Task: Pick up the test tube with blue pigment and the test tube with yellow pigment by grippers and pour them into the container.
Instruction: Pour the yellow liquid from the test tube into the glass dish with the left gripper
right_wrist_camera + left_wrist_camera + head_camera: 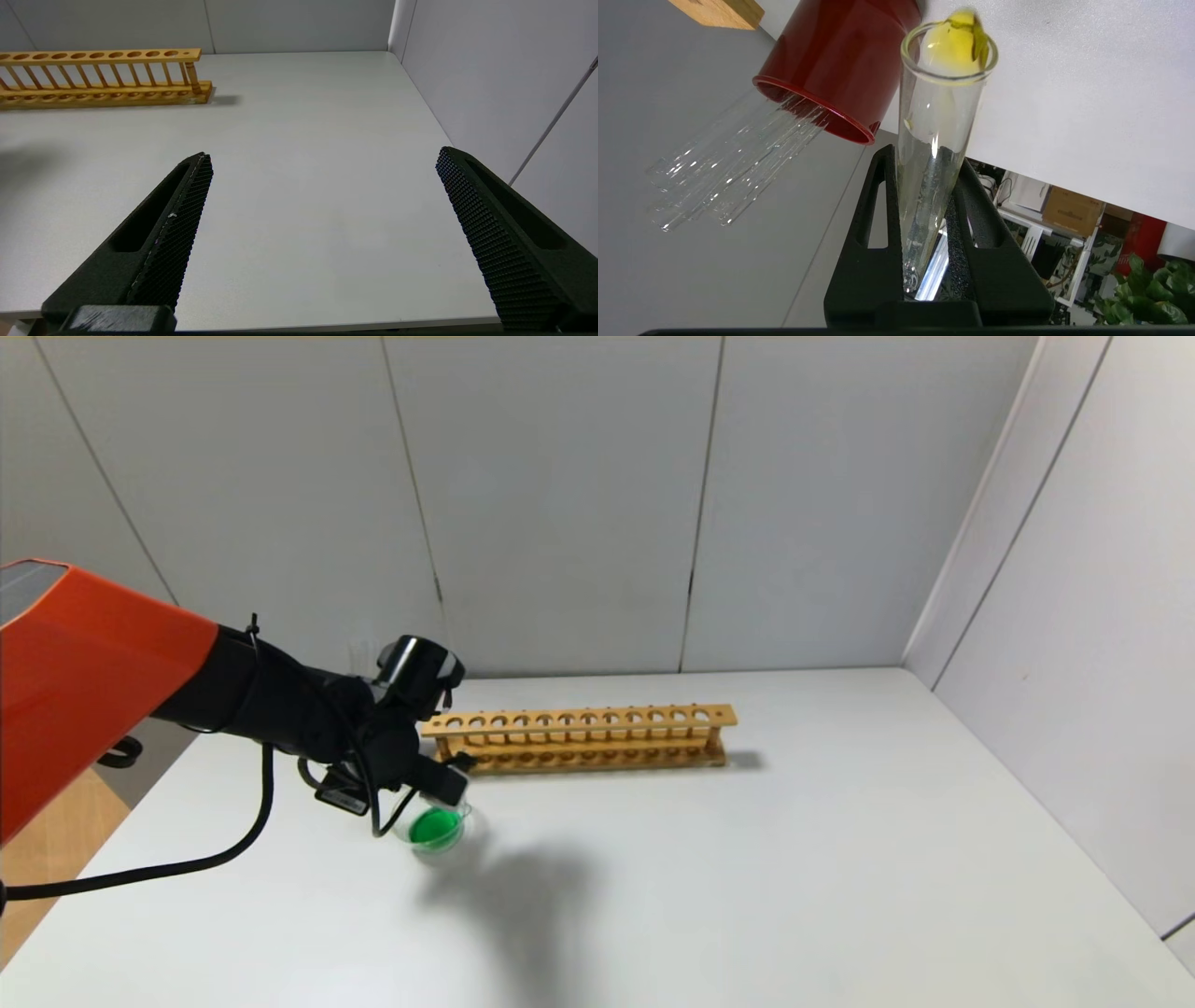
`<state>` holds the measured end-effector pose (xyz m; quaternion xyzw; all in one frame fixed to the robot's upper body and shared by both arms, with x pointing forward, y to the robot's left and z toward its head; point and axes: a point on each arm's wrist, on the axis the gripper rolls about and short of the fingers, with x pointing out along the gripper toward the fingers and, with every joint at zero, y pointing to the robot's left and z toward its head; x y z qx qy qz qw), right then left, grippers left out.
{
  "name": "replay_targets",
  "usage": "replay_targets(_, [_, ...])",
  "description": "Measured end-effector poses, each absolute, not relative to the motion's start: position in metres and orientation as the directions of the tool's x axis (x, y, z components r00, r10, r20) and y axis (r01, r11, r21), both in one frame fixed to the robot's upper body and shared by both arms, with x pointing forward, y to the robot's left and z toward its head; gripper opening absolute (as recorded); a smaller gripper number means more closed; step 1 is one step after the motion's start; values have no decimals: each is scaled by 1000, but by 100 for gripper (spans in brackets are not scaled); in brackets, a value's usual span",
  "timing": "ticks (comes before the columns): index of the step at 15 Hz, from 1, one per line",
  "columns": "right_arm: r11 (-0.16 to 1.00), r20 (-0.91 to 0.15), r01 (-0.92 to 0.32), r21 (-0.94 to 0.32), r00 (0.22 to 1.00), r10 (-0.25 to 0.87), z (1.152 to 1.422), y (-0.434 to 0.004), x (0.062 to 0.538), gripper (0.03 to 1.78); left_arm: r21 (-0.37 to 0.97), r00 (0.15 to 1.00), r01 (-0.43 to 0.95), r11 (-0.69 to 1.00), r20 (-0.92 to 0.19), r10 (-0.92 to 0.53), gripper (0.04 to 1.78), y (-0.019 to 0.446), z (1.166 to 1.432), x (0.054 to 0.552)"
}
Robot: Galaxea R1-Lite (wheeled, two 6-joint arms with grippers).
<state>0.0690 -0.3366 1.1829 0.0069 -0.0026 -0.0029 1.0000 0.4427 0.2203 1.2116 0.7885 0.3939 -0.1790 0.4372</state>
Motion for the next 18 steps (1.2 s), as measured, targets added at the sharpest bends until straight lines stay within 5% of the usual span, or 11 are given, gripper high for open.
replay_targets(18, [1000,6,6,14,1000,-6,1183,-337,69,175,448,596,803,-393,-597,537,32,206,1216,437])
